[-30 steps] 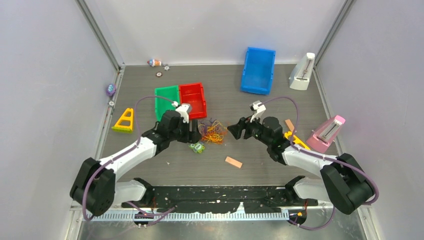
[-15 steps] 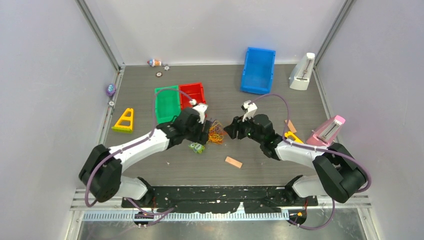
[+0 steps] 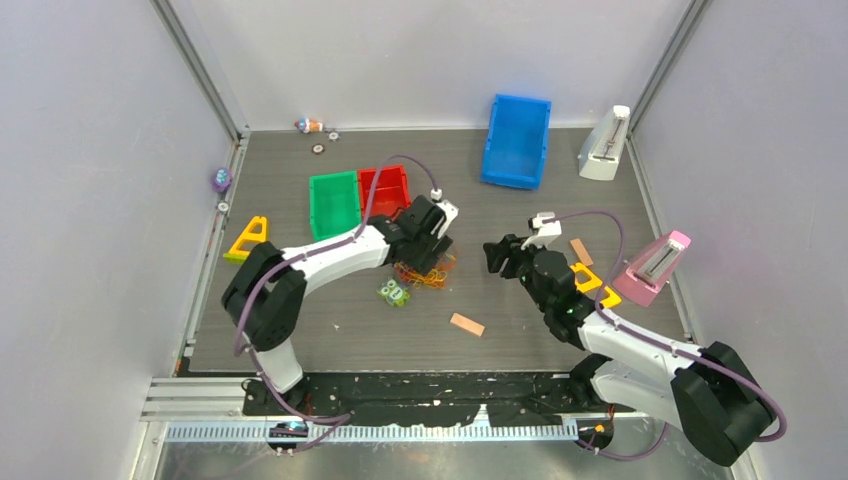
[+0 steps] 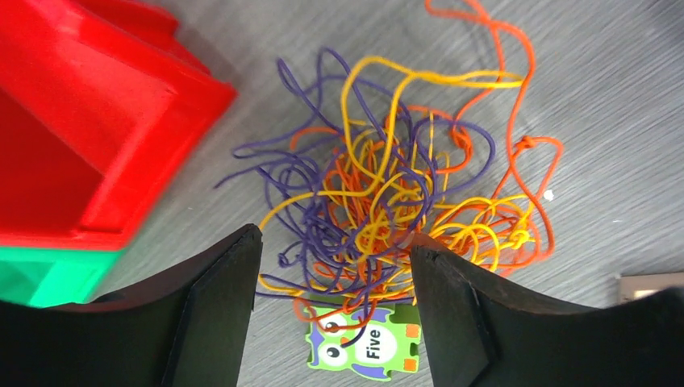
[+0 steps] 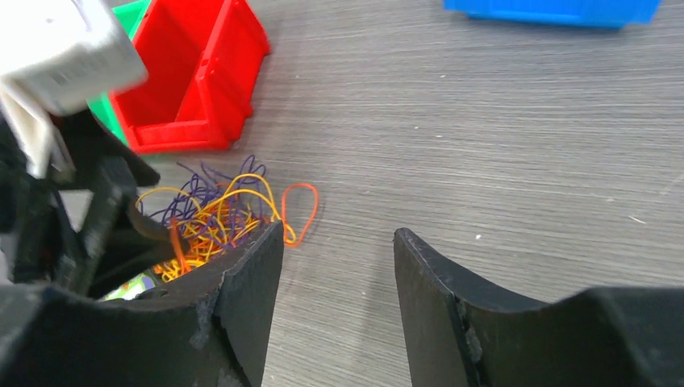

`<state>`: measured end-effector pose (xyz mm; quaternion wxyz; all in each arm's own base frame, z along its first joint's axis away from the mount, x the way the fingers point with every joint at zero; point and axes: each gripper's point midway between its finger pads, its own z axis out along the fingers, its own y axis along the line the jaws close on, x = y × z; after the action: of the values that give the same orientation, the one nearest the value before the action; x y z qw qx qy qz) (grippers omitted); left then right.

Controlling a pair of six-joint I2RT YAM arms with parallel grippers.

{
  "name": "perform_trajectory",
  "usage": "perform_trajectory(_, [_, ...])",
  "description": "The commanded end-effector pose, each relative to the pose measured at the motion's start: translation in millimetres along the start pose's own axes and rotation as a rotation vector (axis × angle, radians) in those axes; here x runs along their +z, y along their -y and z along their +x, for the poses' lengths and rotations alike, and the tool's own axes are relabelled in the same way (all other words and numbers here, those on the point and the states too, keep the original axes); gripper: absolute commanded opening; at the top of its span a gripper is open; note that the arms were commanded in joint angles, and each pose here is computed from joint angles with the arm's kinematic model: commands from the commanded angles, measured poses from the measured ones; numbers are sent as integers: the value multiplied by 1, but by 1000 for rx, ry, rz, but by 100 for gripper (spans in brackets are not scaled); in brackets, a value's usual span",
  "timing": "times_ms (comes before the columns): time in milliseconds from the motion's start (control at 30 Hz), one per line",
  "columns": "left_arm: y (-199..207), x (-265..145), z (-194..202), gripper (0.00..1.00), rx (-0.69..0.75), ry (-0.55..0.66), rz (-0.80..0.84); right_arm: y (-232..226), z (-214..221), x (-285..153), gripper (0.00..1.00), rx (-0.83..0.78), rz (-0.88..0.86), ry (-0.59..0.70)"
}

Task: Untangle the cables
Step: Untie the cable.

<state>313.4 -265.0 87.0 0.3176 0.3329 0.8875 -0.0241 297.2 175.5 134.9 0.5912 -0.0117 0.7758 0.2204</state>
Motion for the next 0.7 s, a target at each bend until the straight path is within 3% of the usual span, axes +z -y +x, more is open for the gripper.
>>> perform_trajectory(0, [8, 13, 11, 69, 16, -73, 43, 12, -24, -5, 59, 35, 74, 115])
perform_trajectory(33, [10, 18, 13, 66, 2, -84, 51, 12, -24, -5, 59, 36, 73, 118])
perform_trajectory(67, [12, 22, 14, 57, -19, -90, 72, 12, -24, -5, 59, 36, 71, 117])
perform_trajectory(133, [17, 31, 17, 13, -108, -121, 134, 11, -24, -5, 59, 37, 65, 117])
perform_trajectory(167, [20, 33, 15, 1, -162, -131, 177, 10, -24, -5, 59, 37, 60, 115])
perform_trajectory(333, [29, 14, -13, 0, -406, -7, 431, -11, -18, -2, 59, 19, -61, 87])
perform_trajectory(533, [28, -48, -65, 0, -688, 298, 784, -62, -19, -10, 76, 19, -357, 92])
perform_trajectory(667, [23, -79, -85, 0, -793, 423, 950, -80, -21, -19, 83, 19, -476, 116])
